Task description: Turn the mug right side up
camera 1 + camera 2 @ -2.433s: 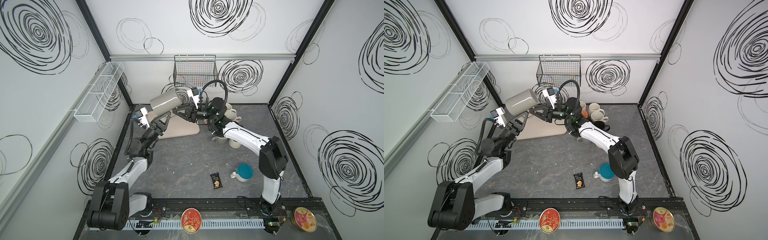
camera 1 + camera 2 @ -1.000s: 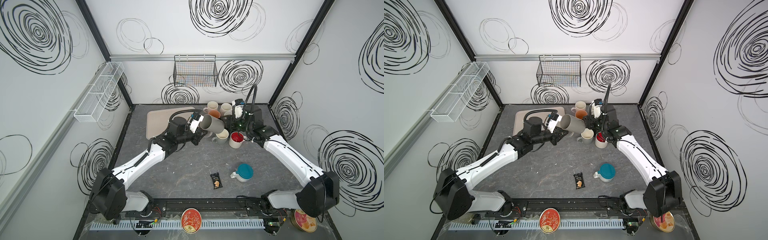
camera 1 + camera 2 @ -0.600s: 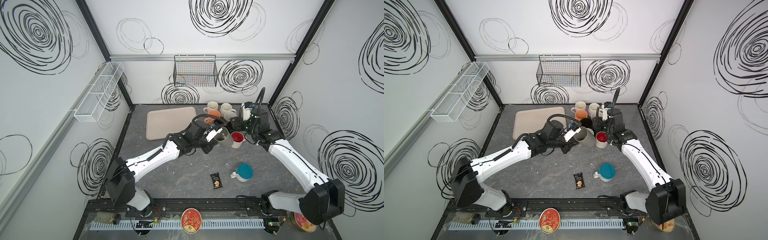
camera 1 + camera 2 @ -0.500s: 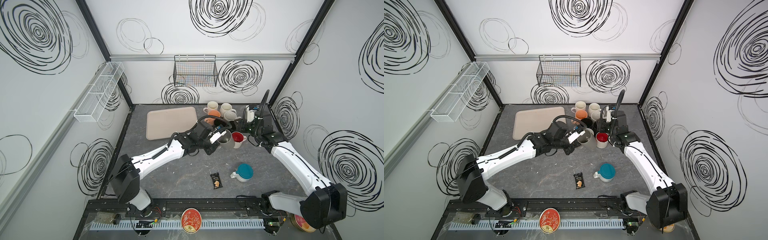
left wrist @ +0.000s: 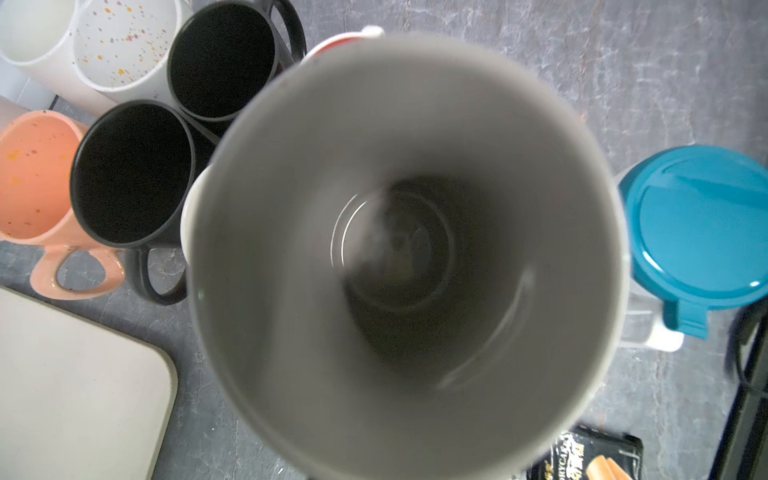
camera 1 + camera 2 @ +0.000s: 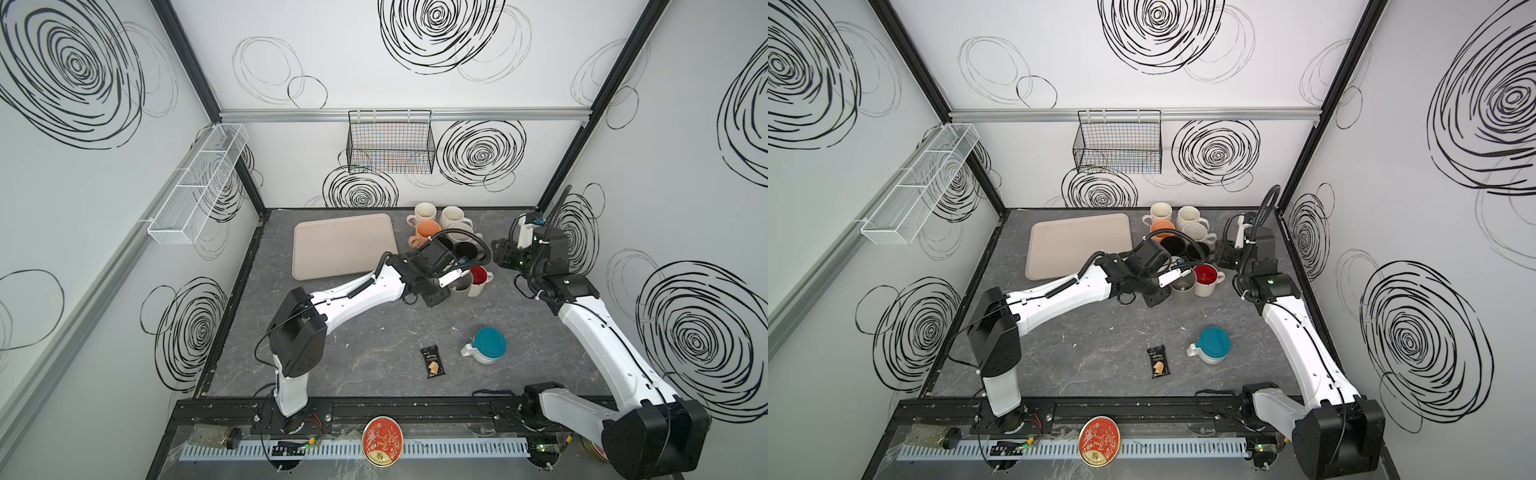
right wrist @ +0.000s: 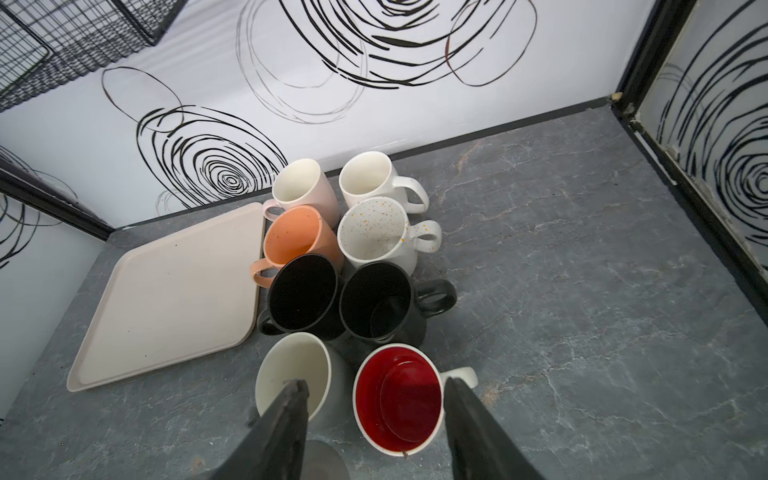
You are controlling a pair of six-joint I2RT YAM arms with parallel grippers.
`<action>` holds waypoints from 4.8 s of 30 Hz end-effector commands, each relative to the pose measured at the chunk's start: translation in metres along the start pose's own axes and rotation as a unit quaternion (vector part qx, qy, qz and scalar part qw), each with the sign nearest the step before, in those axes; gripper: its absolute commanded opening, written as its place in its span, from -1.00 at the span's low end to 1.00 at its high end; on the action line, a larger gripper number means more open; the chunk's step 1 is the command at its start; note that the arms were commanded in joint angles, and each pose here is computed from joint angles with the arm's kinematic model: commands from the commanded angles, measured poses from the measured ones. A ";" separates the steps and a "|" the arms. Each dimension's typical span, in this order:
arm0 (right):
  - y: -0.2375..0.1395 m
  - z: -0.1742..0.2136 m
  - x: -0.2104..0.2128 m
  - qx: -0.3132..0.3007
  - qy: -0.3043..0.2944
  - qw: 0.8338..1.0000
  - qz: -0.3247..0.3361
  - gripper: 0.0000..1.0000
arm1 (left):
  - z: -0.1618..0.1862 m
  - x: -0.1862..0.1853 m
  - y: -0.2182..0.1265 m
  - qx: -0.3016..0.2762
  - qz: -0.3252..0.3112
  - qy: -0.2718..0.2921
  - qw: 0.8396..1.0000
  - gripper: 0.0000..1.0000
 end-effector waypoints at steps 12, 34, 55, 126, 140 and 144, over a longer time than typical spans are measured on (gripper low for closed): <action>0.005 0.027 -0.019 0.038 -0.014 0.997 0.067 0.22 | -0.027 -0.002 0.030 -0.004 -0.040 0.045 0.998 -1.00; 0.002 0.044 -0.044 -0.056 -0.022 0.985 0.159 0.91 | -0.021 0.005 0.038 0.005 -0.092 0.043 0.995 -0.08; 0.008 0.079 -0.062 -0.094 -0.035 0.972 0.214 1.00 | 0.015 0.095 -0.083 -0.172 -0.167 -0.105 0.965 0.63; 0.078 0.141 -0.082 -0.111 -0.102 0.983 0.102 1.00 | 0.291 0.186 -0.091 -0.426 -0.421 -0.346 0.722 0.98; 0.081 0.137 -0.086 -0.105 -0.088 0.984 0.118 1.00 | 0.284 0.188 -0.086 -0.411 -0.419 -0.335 0.737 0.98; 0.081 0.137 -0.086 -0.105 -0.089 0.984 0.118 1.00 | 0.284 0.188 -0.085 -0.409 -0.417 -0.334 0.740 0.98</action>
Point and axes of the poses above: each gripper's point midway between its finger pads, its own y axis out along the fingers, its own x axis along the line the jaws close on, z = x × y, the point moved 10 cm from there along -y, back along the fingers, and after that the axes turned 10 degrees about -y, right-handed, at the moved point
